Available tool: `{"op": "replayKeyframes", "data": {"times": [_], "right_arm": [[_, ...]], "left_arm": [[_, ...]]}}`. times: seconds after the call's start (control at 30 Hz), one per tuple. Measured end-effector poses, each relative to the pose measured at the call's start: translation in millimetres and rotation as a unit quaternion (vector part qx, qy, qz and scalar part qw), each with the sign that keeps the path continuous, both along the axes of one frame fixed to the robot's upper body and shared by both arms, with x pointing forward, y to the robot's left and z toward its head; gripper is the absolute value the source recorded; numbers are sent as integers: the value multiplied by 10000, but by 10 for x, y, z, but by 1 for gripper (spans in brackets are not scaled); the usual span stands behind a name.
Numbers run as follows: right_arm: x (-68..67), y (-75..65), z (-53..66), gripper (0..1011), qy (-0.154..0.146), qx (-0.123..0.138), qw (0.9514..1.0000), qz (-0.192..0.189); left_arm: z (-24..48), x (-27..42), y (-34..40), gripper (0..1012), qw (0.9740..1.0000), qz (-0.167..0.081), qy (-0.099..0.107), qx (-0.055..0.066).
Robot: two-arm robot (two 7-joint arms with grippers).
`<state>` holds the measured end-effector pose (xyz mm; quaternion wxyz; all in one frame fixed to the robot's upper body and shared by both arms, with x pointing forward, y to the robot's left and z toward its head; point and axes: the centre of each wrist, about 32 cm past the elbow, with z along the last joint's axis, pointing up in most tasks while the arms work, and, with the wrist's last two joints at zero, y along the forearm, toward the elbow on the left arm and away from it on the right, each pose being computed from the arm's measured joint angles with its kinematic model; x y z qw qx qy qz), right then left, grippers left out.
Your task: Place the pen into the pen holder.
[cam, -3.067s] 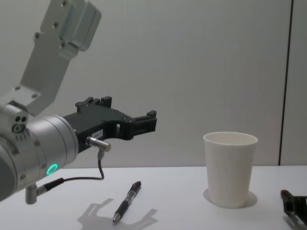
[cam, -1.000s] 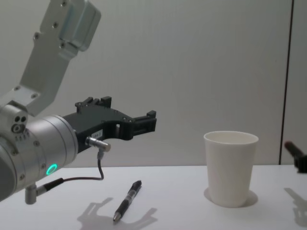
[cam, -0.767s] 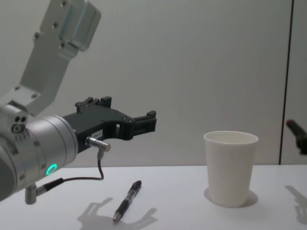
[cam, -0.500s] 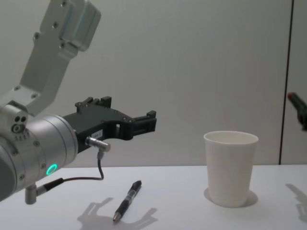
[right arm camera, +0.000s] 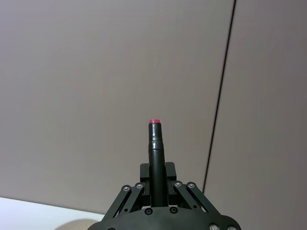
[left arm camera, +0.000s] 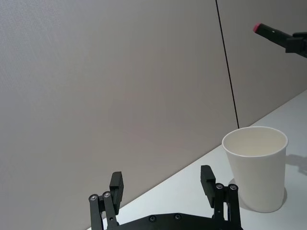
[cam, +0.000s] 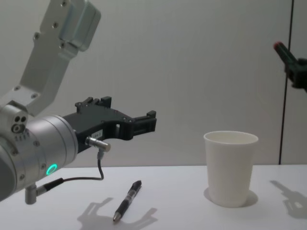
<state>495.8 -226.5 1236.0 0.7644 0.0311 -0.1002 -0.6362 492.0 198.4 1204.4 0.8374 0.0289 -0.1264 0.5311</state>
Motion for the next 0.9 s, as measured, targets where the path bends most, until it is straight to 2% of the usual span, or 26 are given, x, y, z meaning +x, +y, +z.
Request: {"op": "replayKeyframes", "data": {"times": [0.17, 0.4, 0.9], "right_arm": [[110, 0, 29, 171, -175, -27, 9994, 293], [225, 30, 13, 171, -230, -93, 9982, 546], [514, 143, -178, 171, -255, -315, 9947, 947]], "left_arm": [[0, 0, 0, 1001, 10000, 0, 0, 0], [0, 0, 0, 1001, 10000, 0, 0, 0], [0, 0, 0, 1001, 10000, 0, 0, 1]]}}
